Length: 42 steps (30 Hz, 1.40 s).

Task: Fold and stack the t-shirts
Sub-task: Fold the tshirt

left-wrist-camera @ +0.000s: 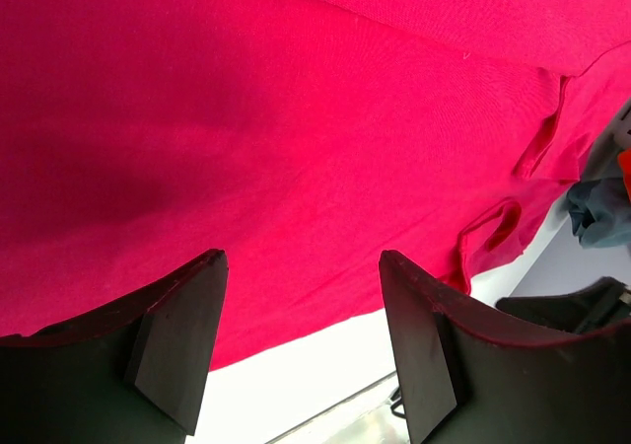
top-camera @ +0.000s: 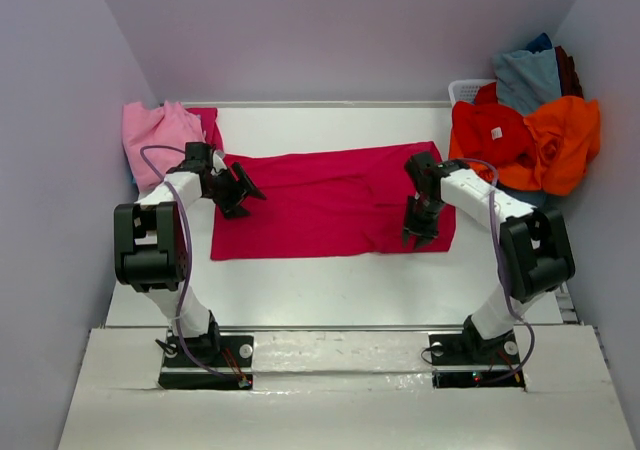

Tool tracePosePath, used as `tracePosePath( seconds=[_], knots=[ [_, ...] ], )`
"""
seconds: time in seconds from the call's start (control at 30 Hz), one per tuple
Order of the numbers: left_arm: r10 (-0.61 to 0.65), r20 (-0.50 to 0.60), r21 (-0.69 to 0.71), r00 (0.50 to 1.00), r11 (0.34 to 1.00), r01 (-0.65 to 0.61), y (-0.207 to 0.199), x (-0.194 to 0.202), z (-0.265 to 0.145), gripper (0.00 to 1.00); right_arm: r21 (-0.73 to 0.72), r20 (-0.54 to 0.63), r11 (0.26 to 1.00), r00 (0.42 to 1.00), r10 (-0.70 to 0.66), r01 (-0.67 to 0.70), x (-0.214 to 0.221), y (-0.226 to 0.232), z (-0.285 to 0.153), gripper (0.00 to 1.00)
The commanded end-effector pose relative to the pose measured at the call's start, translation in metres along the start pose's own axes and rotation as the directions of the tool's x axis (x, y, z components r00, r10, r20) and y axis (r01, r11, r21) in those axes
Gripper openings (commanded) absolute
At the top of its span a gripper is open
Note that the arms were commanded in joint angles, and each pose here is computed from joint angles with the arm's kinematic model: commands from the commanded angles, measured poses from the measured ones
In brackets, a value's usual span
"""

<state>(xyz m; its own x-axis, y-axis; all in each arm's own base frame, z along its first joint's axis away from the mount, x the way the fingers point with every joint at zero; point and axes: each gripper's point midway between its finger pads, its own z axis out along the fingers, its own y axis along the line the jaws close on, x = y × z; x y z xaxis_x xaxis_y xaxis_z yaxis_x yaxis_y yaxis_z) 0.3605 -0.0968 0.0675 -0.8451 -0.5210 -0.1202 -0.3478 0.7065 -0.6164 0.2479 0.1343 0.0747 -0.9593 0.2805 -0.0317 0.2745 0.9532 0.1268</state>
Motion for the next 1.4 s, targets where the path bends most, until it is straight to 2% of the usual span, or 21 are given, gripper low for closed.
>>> tracePosePath(
  seconds=[0.0, 0.37, 0.63, 1.07, 1.37],
  knots=[
    [0.032, 0.006, 0.027, 0.999, 0.999, -0.032, -0.009, -0.001, -0.007, 0.74, -0.011, -0.004, 1.000, 1.000, -0.001, 0.001, -0.001, 0.005, 0.018, 0.36],
    [0.036, 0.010, 0.019, 0.999, 0.999, -0.036, -0.008, 0.001, -0.011, 0.74, 0.002, -0.057, 1.000, 0.998, -0.007, 0.007, -0.005, 0.009, 0.052, 0.36],
    [0.038, 0.005, 0.012, 0.999, 0.999, -0.038, -0.006, 0.003, -0.011, 0.74, 0.030, -0.044, 0.999, 0.999, -0.013, 0.014, -0.018, 0.012, 0.054, 0.37],
    [0.037, -0.001, 0.000, 0.999, 0.999, -0.037, -0.002, 0.006, -0.009, 0.74, 0.063, 0.016, 0.998, 0.999, -0.031, 0.030, -0.045, 0.021, 0.031, 0.38],
    [0.037, -0.004, 0.004, 0.999, 0.999, -0.037, -0.001, 0.006, -0.008, 0.74, 0.132, 0.010, 0.991, 0.999, -0.035, 0.034, -0.048, 0.009, 0.047, 0.39]
  ],
)
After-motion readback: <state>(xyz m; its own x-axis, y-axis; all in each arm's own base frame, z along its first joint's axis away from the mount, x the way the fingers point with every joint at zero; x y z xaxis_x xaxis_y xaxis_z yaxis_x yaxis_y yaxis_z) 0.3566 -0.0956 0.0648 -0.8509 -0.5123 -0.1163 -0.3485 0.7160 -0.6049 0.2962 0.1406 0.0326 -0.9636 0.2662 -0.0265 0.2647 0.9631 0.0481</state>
